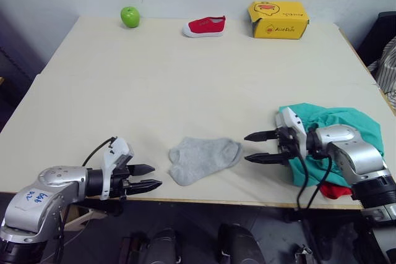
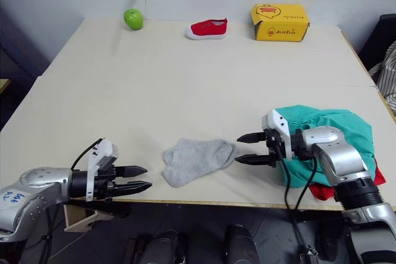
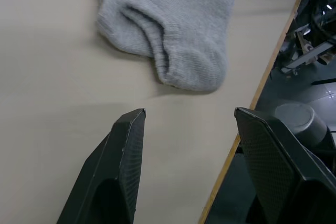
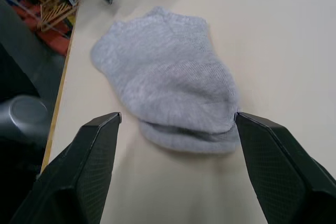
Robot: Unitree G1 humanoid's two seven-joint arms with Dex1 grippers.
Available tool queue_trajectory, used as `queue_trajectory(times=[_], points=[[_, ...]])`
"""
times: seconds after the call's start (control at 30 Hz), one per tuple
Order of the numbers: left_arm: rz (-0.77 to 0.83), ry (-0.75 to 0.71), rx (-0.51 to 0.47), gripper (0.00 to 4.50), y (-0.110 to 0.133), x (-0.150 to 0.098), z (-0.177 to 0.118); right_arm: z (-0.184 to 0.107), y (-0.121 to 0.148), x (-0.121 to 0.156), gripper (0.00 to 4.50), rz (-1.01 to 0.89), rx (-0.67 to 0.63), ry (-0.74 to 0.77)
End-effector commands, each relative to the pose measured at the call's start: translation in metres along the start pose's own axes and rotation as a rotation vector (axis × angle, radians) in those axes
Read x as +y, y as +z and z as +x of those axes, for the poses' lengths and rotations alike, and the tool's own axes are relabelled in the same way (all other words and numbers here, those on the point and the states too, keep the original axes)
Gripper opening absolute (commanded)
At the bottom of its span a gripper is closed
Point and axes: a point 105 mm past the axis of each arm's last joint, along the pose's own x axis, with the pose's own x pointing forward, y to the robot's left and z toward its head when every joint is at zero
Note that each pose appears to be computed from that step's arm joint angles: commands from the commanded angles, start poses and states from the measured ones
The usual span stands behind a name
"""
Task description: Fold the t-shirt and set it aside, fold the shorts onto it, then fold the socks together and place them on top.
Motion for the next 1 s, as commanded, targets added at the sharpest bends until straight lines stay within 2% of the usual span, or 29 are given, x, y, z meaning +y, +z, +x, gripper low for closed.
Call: queue_trajectory(times=[0.03, 0.17, 0.33, 0.4, 0.5, 0.67, 0.77, 0.93, 1.0], points=[[0.044, 0.033, 0.019, 2.84, 0.003, 0.001, 0.009, 0.013, 0.007, -0.011, 3.5, 0.025, 0.01, -0.067], [0.029, 0.014, 0.011, 2.84, 0.001, -0.002, 0.023, 0.027, 0.011, -0.016, 3.5, 0.045, -0.022, -0.086], [0.017, 0.0, 0.023, 2.84, -0.004, -0.01, 0.042, 0.041, 0.012, -0.011, 3.5, 0.031, -0.049, -0.052], [0.032, 0.022, 0.03, 2.43, -0.006, -0.009, 0.047, 0.043, 0.01, -0.006, 3.5, 0.016, -0.037, -0.024], [0.015, 0.028, -0.007, 1.62, -0.003, -0.01, 0.051, 0.043, 0.008, -0.006, 2.88, -0.001, -0.041, -0.031], [0.017, 0.027, -0.009, 0.01, -0.002, -0.01, 0.052, 0.044, 0.013, -0.004, 1.1, -0.03, -0.079, -0.033], [0.022, 0.03, -0.02, 0.0, 0.001, -0.008, 0.05, 0.042, 0.017, -0.002, 0.08, -0.052, -0.11, -0.024], [0.019, 0.016, -0.075, 0.0, 0.013, -0.007, 0.043, 0.036, 0.027, 0.002, 0.03, -0.083, -0.182, -0.016], [0.009, 0.019, -0.118, 0.0, 0.026, -0.002, 0.034, 0.03, 0.036, 0.009, 0.03, -0.057, -0.243, 0.018]])
